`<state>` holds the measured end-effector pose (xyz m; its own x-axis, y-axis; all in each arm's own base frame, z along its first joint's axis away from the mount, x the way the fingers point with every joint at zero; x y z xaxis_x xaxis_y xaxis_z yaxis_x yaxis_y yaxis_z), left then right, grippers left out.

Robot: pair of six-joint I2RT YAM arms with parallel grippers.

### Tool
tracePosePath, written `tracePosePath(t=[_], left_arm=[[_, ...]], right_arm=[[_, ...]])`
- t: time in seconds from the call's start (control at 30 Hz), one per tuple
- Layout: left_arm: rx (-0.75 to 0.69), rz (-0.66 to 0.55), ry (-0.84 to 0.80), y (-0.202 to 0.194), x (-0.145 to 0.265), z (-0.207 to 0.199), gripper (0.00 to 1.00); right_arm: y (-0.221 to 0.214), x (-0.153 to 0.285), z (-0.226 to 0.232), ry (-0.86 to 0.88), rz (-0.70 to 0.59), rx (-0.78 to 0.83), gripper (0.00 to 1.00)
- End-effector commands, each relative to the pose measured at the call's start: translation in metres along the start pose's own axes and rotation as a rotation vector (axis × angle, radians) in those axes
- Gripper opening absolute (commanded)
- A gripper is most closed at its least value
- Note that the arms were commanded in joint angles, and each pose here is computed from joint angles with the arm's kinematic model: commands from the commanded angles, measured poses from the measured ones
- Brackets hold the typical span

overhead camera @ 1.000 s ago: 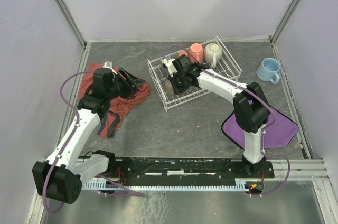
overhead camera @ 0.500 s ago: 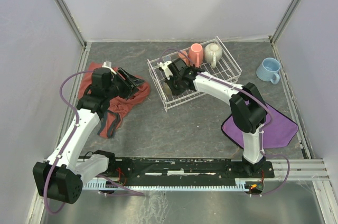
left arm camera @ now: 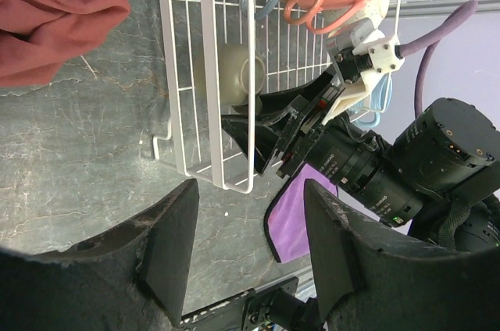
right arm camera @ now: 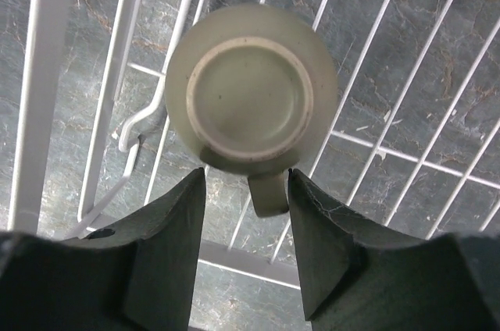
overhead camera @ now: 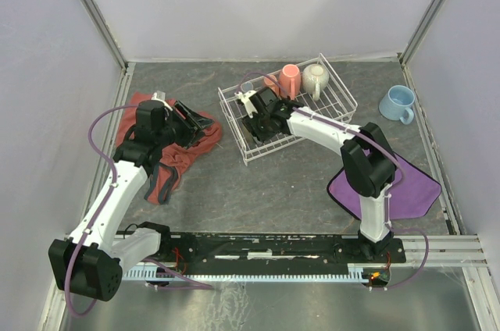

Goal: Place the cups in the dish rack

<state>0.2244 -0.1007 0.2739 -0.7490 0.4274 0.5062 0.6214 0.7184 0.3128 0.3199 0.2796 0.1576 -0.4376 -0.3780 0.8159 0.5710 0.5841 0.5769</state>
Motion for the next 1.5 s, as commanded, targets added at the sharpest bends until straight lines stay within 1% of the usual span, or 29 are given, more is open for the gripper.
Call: tracePosePath(t=[0.0,0.37,0.5,0.67,0.83,1.0,1.13,1.27,1.47], left_arm=[[-0.054,-0.011,-0.043,0.002,0.005,-0.005,0.63],[-0.138,-0.001,0.013,0.006,0.003,-0.001,0.64],[-0.192,0.034,0.011,0.009,-0.004,-0.008,0.63],[-0.268,0.074,0.006,0.006,-0.017,-0.029,0.63],[-0.328,0.104,0.017,-0.004,-0.03,-0.051,0.63],[-0.355,0.116,0.017,-0.004,-0.034,-0.055,0.63],[-0.38,0.13,0.011,-0.004,-0.036,-0.055,0.63],[-0.407,0.151,0.006,-0.005,-0.04,-0.052,0.63],[-0.435,0.173,0.013,-0.007,-0.048,-0.045,0.63]], right_arm=[[0.015,0.034,0.001,-0.003,-0.103,-0.034,0.54],[0.03,0.097,-0.008,-0.055,-0.192,-0.072,0.55],[0.029,0.125,-0.027,-0.083,-0.222,-0.15,0.55],[0.018,0.159,-0.074,-0.142,-0.255,-0.333,0.56],[0.001,0.188,-0.127,-0.283,-0.267,-0.529,0.57],[-0.005,0.202,-0.172,-0.348,-0.324,-0.69,0.57],[-0.005,0.2,-0.208,-0.357,-0.332,-0.727,0.57],[-0.008,0.196,-0.244,-0.381,-0.32,-0.709,0.57],[-0.014,0.19,-0.293,-0.523,-0.204,-0.677,0.58]])
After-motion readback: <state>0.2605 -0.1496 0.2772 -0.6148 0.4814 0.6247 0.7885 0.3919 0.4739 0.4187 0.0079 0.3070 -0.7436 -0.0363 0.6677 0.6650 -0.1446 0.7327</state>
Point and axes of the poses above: each gripper's point midway between its finger pads, its own x axis back along the fingers, its own z axis along the line the jaws close on, y = z × x, the point moved 10 cm from there along x, back along the fingers, and after that the axes turned 3 degrees about x, right-handed, at the moved point
